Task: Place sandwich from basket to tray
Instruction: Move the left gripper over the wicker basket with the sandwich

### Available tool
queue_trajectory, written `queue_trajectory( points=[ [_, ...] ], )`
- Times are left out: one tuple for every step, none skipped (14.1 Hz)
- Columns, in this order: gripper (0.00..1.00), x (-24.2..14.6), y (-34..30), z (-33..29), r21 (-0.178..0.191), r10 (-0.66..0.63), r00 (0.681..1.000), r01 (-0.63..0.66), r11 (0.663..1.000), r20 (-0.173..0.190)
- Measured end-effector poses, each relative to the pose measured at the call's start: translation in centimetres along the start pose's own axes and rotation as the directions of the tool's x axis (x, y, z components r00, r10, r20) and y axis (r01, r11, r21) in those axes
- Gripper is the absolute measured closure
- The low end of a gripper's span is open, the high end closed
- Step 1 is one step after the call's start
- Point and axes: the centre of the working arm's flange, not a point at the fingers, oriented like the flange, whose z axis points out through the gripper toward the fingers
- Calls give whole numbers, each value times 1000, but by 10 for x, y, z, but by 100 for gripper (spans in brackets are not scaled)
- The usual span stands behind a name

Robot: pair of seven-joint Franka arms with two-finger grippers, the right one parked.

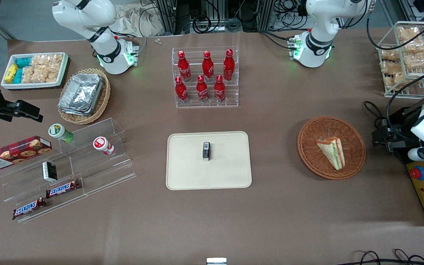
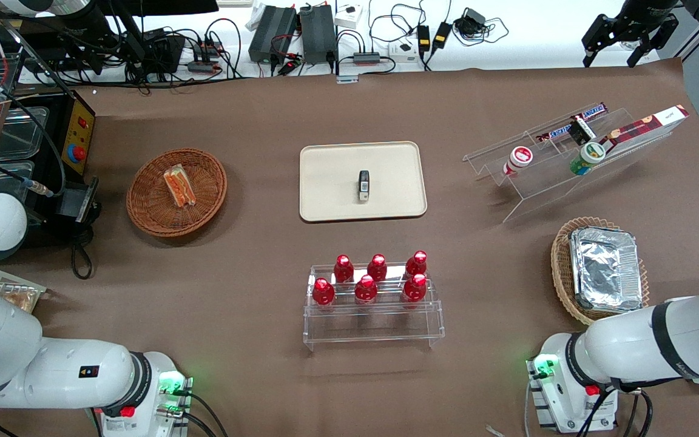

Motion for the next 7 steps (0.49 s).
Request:
queue_trajectory(
  points=[
    [0, 0, 0, 0, -7, -12, 1000, 12, 1000, 2],
    [0, 0, 0, 2, -9, -32, 999, 32, 999, 5],
    [0, 1, 0, 3, -13, -42, 999, 43, 999, 8],
    [0, 1, 0, 5, -14, -52, 999, 52, 999, 12],
    [0, 2, 0, 8, -14, -75, 997, 75, 997, 16],
    [0, 3, 0, 11, -13, -112, 994, 112, 994, 21],
    [0, 4, -1, 14, -11, -152, 988, 152, 988, 27]
  ],
)
